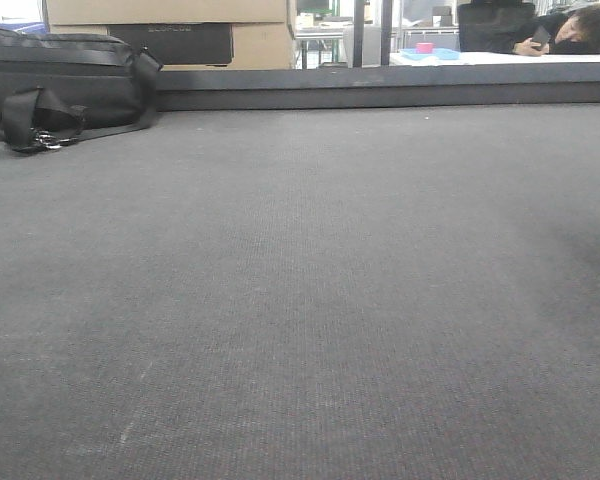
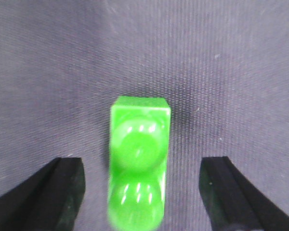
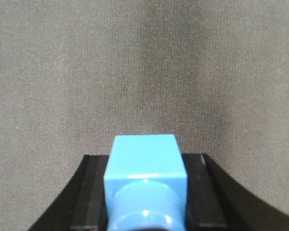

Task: Grab block from conveyor and place in blue bin
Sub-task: 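Close the left gripper on the green block and lift both blocks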

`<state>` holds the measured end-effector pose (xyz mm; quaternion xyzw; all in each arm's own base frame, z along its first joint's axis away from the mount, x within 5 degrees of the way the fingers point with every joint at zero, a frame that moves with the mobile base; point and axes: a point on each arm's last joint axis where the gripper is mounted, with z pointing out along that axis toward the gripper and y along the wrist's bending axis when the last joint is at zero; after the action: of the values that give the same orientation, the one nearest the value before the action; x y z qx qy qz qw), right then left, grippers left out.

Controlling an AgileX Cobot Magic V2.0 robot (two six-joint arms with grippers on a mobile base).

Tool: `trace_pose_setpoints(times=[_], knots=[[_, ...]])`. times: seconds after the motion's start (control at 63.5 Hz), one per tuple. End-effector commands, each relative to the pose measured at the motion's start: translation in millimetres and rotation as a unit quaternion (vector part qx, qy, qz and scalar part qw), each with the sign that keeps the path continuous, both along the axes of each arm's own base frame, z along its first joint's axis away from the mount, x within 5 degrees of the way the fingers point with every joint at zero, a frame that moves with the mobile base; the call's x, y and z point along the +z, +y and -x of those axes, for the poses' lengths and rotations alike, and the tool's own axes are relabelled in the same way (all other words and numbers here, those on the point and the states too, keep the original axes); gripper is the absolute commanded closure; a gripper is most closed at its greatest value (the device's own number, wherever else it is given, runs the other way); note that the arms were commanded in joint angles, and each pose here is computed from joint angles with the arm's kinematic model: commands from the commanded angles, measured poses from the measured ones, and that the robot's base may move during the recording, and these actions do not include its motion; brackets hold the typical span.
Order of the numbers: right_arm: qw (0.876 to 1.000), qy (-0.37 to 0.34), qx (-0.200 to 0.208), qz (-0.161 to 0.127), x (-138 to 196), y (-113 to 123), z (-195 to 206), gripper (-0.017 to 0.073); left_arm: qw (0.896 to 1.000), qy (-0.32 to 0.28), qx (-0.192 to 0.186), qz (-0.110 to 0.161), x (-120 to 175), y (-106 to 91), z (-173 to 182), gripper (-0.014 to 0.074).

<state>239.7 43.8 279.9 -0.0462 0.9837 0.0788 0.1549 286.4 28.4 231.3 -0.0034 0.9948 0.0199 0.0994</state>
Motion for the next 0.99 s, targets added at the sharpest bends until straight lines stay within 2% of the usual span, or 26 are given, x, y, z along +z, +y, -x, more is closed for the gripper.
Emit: trace_pose_setpoints(times=[0.0, 0.236, 0.315, 0.425, 0.536, 0.678, 0.788, 0.898, 0.977], knots=[[1.0, -0.01, 0.001, -0.001, 4, 0, 1, 0.0721, 1.0, 0.011, 0.001, 0.004, -9, 1.0, -4, 0.0192], [1.0, -0.004, 0.001, -0.001, 4, 0, 2, 0.0721, 0.999, 0.033, 0.003, 0.008, -28, 1.5, -11, 0.0193], [1.0, -0.003, 0.002, 0.0, 4, 0, 2, 0.0721, 0.999, 0.033, 0.005, 0.01, -28, 1.3, -11, 0.0233], [1.0, -0.002, 0.002, -0.001, 4, 0, 2, 0.0721, 0.999, 0.034, 0.005, 0.01, -28, 1.3, -11, 0.0424], [1.0, 0.004, 0.003, -0.001, 4, 0, 4, 0.0721, 0.999, 0.035, 0.006, 0.01, -28, 1.3, -11, 0.0705], [1.0, 0.0, 0.005, -0.002, 11, -1, 11, 0.0721, 1.0, 0.025, 0.012, 0.01, -20, 1.0, -8, 0.0705], [0.999, -0.052, 0.001, -0.008, 25, -2, 16, 0.0721, 1.0, -0.01, 0.013, 0.01, 1, -1.3, -1, 0.0705], [0.992, -0.127, -0.003, -0.015, 44, -3, 23, 0.0721, 0.997, -0.077, 0.007, 0.009, 33, -6.8, 12, 0.0705], [0.983, -0.181, 0.0, -0.017, 54, -5, 33, 0.0721, 0.988, -0.152, -0.007, 0.005, 57, -14.6, 25, 0.0705]])
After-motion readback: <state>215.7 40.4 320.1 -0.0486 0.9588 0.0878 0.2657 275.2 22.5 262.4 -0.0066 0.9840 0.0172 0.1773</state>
